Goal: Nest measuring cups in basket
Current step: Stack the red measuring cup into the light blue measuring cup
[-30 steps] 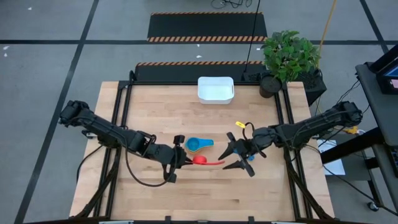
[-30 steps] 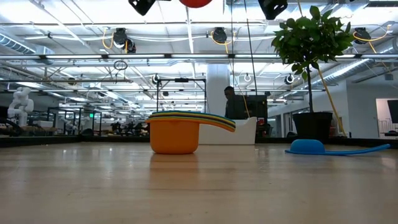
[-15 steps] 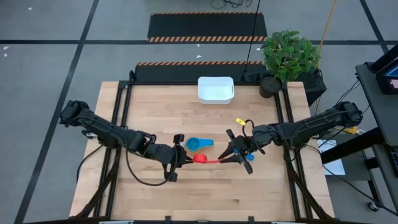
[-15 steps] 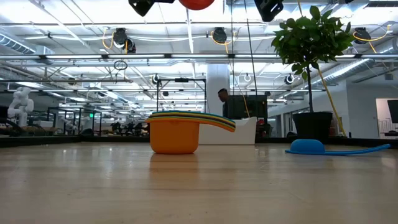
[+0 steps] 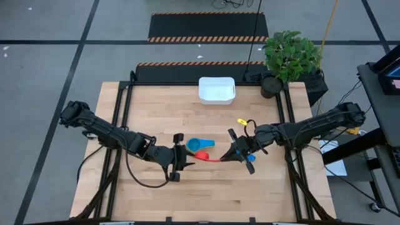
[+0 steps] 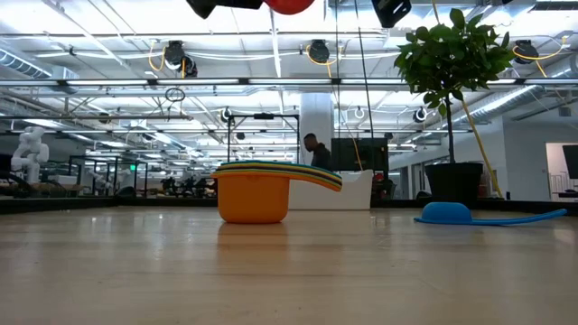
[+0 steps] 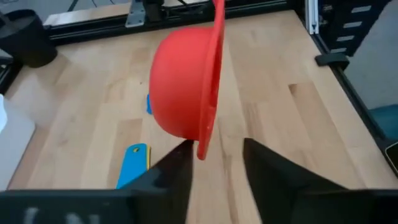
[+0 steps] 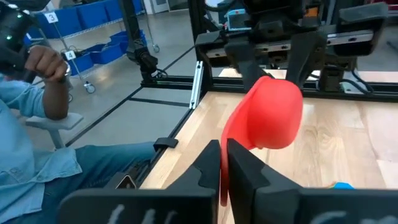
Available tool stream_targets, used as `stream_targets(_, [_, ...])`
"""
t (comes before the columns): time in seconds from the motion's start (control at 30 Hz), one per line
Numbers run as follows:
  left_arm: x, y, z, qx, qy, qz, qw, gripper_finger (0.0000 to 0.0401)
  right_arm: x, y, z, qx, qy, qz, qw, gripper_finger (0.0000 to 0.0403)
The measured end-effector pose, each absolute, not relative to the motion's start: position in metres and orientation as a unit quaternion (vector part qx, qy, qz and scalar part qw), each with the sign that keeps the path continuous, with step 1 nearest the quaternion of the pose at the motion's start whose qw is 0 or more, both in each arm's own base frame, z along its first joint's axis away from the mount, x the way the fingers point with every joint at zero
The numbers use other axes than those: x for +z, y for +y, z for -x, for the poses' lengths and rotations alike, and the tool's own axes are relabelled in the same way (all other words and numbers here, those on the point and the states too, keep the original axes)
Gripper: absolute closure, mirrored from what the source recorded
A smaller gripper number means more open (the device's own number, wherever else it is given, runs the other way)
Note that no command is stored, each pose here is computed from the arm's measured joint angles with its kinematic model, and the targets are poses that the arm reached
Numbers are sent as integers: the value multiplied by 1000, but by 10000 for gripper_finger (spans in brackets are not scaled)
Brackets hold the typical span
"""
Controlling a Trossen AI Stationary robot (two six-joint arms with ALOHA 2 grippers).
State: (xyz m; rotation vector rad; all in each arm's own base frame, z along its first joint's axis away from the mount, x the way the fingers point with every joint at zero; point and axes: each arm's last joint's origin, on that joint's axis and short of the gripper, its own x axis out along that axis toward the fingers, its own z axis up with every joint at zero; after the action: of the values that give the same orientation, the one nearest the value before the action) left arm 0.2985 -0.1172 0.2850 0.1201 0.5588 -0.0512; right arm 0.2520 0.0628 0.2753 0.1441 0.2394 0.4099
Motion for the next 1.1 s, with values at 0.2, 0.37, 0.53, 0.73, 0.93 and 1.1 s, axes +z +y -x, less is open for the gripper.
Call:
stream_targets(0.2, [299,-112,-285,40,262,-38,964,188,277,61,-247,199,126,-71,969,401])
stream_targets(0.37, [312,-106,-266,78,258,-3,963,178,272,60,-247,204,119,-73,969,402])
stream_targets(0.53, [317,-107,-250,86,271,9,959,187,260,47,-246,196,94,-97,971,402])
stream_targets(0.73, [316,-109,-243,106,276,-19,955,202,242,31,-244,237,55,-145,959,402])
stream_targets(0.93, [317,-107,-244,120,272,-30,955,210,221,19,-257,230,54,-177,955,403])
stream_targets(1.1, [317,-105,-245,129,269,-31,954,210,200,11,-272,249,59,-205,945,403])
